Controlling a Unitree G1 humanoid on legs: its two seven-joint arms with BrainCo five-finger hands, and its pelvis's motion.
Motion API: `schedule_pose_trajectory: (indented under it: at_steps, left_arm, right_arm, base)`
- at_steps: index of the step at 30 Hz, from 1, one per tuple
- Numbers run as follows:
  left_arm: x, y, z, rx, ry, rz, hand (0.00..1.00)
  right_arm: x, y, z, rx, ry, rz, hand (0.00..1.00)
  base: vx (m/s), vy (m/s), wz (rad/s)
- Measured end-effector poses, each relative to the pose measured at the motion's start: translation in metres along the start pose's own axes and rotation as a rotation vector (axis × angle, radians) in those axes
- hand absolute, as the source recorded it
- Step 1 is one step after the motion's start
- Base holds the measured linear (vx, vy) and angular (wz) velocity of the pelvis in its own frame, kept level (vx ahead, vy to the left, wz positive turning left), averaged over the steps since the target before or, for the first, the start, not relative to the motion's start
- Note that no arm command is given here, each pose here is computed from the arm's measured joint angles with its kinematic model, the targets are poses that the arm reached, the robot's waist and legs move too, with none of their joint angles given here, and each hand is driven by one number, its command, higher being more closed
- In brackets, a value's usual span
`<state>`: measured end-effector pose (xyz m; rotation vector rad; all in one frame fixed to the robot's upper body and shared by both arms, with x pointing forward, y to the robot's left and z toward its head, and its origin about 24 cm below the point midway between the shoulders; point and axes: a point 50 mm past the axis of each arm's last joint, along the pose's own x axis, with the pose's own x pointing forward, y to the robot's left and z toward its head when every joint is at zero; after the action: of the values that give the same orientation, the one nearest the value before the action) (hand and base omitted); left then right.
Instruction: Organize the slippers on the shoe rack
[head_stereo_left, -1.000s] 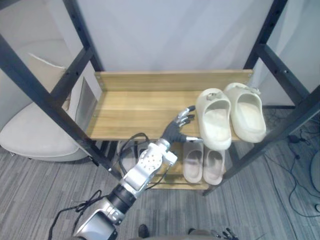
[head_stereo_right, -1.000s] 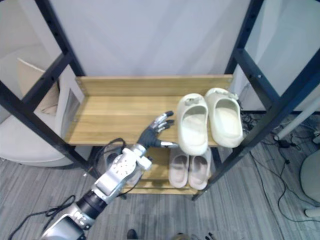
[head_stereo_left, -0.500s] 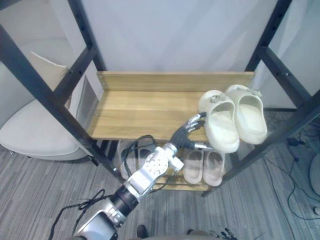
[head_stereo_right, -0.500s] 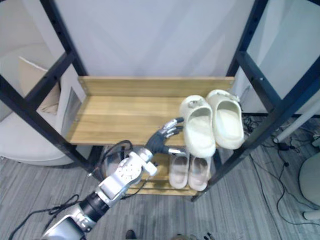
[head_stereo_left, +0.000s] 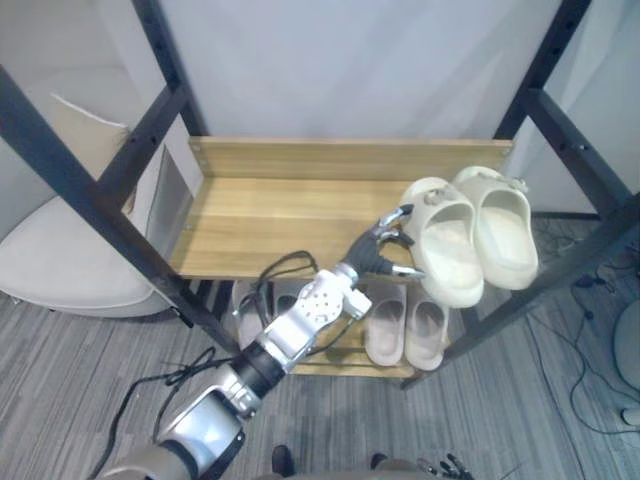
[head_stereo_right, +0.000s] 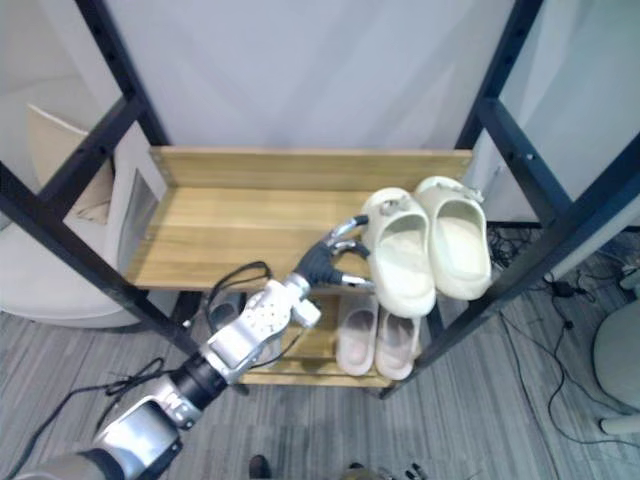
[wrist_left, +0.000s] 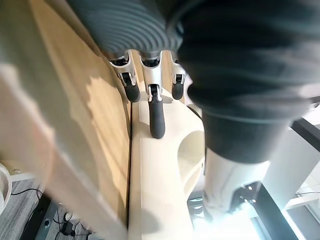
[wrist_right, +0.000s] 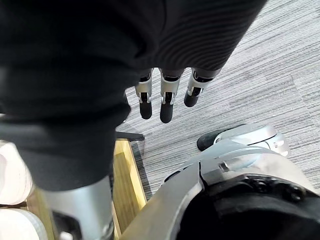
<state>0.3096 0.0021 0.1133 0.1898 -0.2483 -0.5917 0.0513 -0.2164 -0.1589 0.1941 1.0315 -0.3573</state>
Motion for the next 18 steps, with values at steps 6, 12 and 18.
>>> schedule_pose_trajectory:
  at_steps: [6, 12, 18]
  left_arm:
    - [0.004, 0.004, -0.001, 0.007, 0.009, 0.032, 0.0]
    - [0.005, 0.014, 0.0, 0.005, 0.011, 0.069, 0.0]
    - [0.006, 0.032, 0.008, -0.012, -0.022, 0.143, 0.0]
  right_arm:
    - [0.0, 0.0, 0.001, 0.006, -0.003, -0.002, 0.0]
    - [0.0, -0.001, 0.0, 0.033, -0.004, -0.013, 0.0]
    - [0.0, -0.001, 0.001, 0.034, -0.006, -0.012, 0.0]
  base:
    - [0.0, -0.005, -0.03]
    - [-0.01, -0.002, -0.01]
    - [0.0, 0.0, 0.0]
